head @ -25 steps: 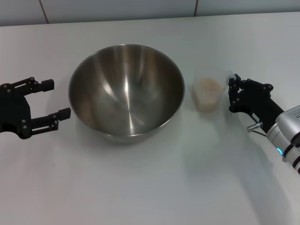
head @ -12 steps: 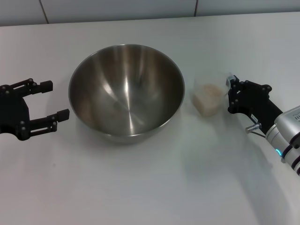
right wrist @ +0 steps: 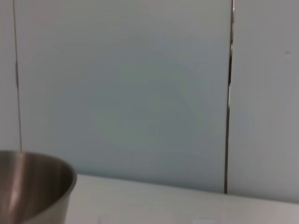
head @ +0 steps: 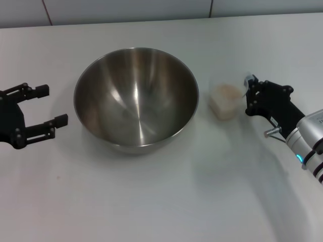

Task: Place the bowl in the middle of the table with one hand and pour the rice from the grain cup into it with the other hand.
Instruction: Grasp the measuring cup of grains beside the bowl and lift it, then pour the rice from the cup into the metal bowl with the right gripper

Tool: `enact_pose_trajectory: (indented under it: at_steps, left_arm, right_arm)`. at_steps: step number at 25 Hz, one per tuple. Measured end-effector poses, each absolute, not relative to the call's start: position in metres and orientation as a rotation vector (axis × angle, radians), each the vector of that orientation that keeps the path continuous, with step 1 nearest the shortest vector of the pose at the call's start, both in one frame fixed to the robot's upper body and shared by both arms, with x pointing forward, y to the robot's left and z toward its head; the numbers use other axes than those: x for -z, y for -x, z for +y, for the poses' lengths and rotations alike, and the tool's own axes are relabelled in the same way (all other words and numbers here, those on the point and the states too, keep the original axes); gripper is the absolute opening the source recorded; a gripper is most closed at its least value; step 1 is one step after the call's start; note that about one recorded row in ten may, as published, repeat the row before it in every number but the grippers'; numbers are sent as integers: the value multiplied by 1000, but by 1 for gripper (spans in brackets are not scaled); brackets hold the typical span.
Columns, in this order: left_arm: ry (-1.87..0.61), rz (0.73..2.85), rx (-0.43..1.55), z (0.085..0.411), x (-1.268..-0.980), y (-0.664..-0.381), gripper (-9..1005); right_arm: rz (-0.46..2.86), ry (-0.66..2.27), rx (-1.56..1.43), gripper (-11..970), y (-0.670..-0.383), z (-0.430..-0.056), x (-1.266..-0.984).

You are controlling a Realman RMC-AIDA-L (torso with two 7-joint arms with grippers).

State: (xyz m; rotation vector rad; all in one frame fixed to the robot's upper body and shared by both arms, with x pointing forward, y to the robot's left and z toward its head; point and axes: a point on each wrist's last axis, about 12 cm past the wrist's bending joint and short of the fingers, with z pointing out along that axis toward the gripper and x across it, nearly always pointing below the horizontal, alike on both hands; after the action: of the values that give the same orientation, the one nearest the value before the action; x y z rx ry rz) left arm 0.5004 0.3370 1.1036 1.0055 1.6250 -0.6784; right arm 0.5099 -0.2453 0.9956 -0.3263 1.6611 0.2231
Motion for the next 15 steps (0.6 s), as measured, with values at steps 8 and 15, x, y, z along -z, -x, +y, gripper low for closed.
enact_pose_trajectory:
  at_steps: [8, 15]
  left_arm:
    - [-934, 1630, 658, 348, -1104, -497, 783]
    - [-899, 1624, 646, 352, -1102, -492, 783]
  right_arm:
    - [1540, 339, -203, 13, -521, -251, -1013]
    - [1374, 538, -18, 13, -534, -244, -1031]
